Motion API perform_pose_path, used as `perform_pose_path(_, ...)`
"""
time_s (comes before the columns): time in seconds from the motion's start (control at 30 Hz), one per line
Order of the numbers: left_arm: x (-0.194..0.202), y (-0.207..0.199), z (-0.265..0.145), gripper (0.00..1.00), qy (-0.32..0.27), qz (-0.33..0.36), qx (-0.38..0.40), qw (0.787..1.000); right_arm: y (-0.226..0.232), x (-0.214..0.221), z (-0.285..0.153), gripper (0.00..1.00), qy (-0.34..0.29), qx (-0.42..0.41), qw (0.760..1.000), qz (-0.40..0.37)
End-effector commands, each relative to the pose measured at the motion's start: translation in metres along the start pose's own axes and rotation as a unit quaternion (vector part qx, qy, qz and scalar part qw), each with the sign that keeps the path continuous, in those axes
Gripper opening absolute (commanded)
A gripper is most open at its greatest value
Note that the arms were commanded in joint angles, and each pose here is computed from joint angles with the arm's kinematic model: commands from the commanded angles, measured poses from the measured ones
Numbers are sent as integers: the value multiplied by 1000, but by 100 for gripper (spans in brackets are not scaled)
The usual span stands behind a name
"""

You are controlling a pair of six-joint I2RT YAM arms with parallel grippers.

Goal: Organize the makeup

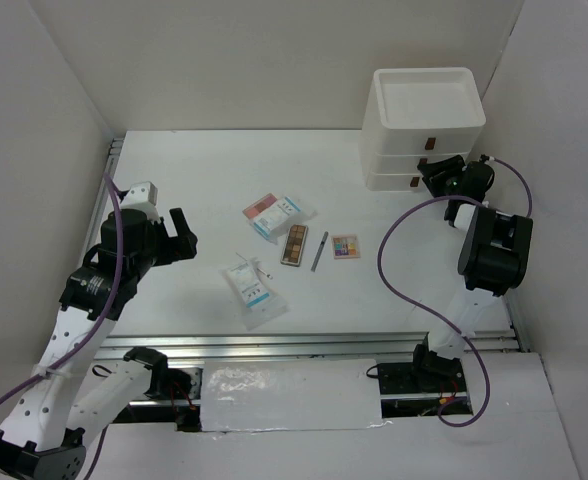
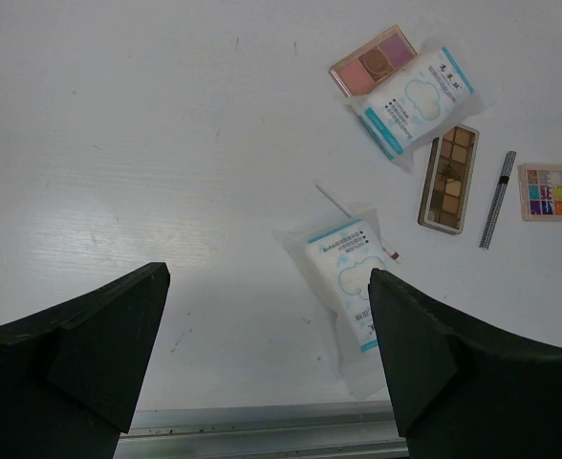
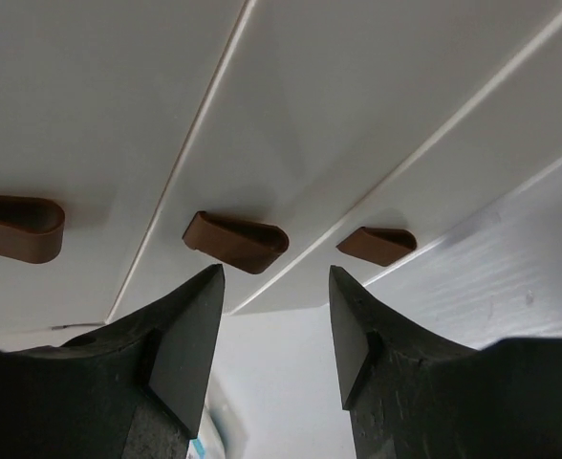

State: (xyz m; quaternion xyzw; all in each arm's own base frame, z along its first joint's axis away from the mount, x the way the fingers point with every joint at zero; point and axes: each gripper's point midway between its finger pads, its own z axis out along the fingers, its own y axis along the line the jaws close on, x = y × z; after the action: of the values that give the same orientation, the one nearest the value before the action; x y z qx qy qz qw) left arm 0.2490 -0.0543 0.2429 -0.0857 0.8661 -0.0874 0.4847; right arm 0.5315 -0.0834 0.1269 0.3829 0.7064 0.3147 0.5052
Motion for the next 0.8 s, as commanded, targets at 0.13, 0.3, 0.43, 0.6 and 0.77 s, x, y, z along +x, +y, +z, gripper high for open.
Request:
perform_pose_path(0.13,-7,-4,2,99,-14,4,12,1000,31,-12,10,58,-1,-90,995,-30)
perform_pose_path(0.3,-7,-6,2,99,-14,5,15,1000,32,-12,12,58,-2,-102,994,-40)
perform_pose_path(0.43,-6,-6,3,100,-11,6,17,1000,37,-15,9,54,-11,-111,992,-53)
perform_pose_path(0.6,-5,-8,4,100,-9,7,20,1000,40,-22,7,52,-24,-114,991,-59)
perform_pose_path(0.77,-5,-8,4,99,-8,7,21,1000,44,-23,6,27,-22,-122,990,-63)
